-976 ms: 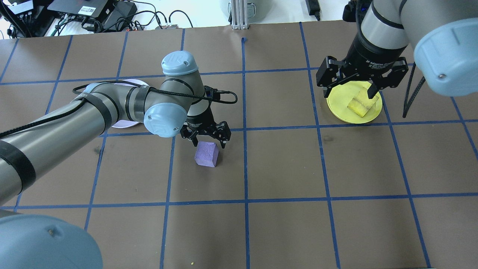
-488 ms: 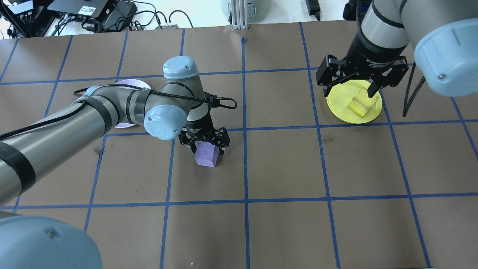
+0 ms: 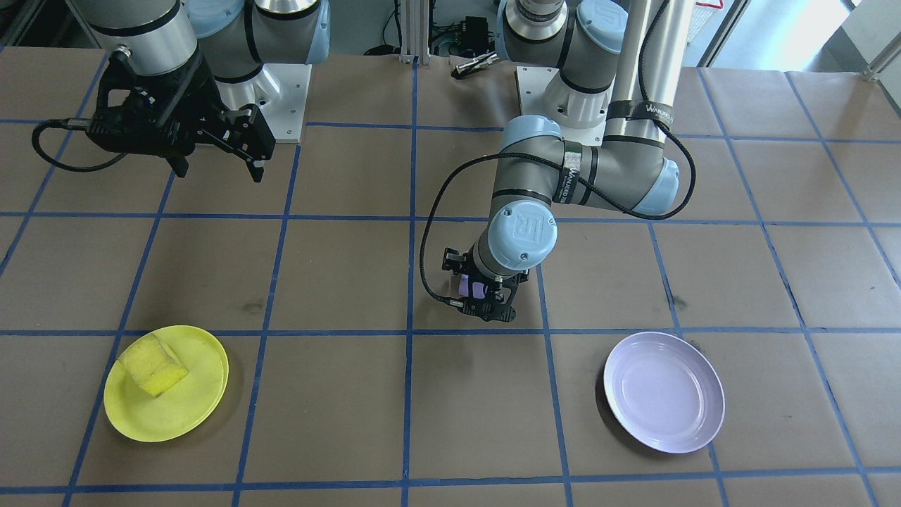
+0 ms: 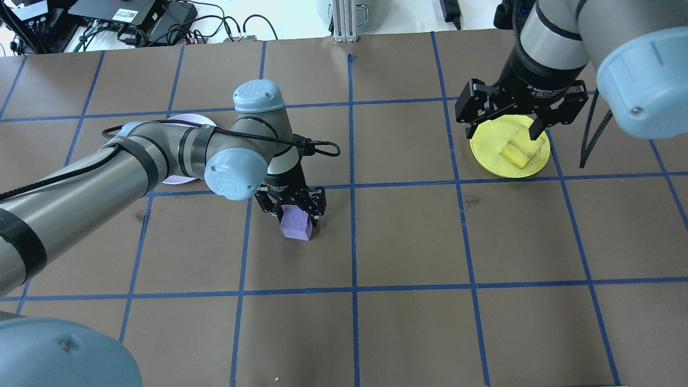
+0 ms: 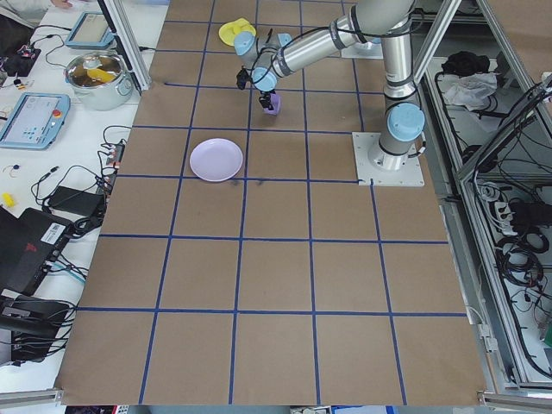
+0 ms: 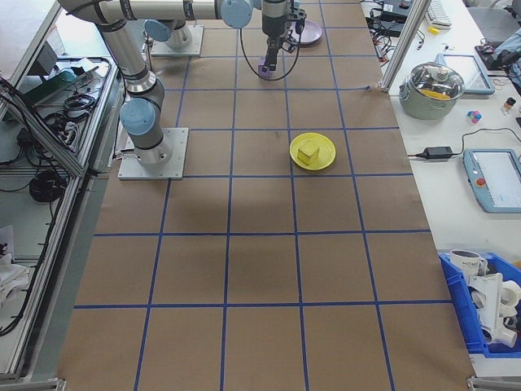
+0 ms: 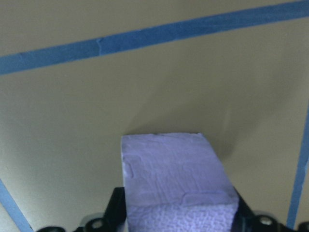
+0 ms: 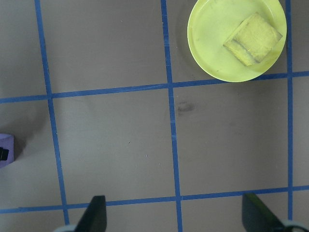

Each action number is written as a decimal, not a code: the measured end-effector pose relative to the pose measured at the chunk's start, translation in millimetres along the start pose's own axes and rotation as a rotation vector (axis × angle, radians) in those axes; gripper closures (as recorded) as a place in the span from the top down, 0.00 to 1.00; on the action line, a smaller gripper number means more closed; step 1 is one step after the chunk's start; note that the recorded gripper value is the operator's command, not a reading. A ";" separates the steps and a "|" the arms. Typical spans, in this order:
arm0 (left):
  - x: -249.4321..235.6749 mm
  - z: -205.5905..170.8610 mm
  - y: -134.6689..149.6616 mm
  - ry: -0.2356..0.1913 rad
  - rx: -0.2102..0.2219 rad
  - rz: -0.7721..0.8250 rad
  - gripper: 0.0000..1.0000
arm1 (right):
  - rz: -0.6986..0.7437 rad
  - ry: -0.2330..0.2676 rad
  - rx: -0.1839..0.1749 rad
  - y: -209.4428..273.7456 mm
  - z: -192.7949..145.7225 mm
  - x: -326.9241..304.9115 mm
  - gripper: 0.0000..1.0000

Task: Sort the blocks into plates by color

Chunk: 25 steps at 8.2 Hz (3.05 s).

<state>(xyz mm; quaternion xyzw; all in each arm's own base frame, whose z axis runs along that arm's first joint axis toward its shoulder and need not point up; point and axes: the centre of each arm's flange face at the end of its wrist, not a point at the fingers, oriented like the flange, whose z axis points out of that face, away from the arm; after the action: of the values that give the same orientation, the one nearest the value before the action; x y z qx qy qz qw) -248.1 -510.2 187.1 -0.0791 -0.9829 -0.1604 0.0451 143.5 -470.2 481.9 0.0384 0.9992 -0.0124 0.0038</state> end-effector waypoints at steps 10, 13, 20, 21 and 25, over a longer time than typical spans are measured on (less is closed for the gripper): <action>-135.0 -221.5 -9.4 -0.068 0.133 0.023 0.00 | 0.000 -0.001 0.000 0.0 0.0 -0.1 1.00; -229.4 -230.3 -38.3 -0.161 0.254 0.096 0.00 | 0.000 -0.001 0.000 0.0 0.0 -0.1 1.00; -284.6 -136.0 -116.2 -0.180 0.245 0.113 1.00 | 0.000 -0.002 -0.001 -0.1 0.2 -0.2 1.00; -286.1 -126.3 -119.4 -0.174 0.227 0.111 1.00 | 0.000 -0.002 -0.001 -0.1 0.2 -0.2 1.00; -275.1 -148.9 -101.8 -0.169 0.198 0.115 1.00 | 0.000 -0.002 0.000 0.0 0.0 -0.2 1.00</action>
<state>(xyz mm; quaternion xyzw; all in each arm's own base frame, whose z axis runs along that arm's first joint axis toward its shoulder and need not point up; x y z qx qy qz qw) 14.6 -692.3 265.0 -0.1435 -0.9880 -0.0526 -0.0210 143.7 -470.2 481.9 0.0384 0.9992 -0.0123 0.0048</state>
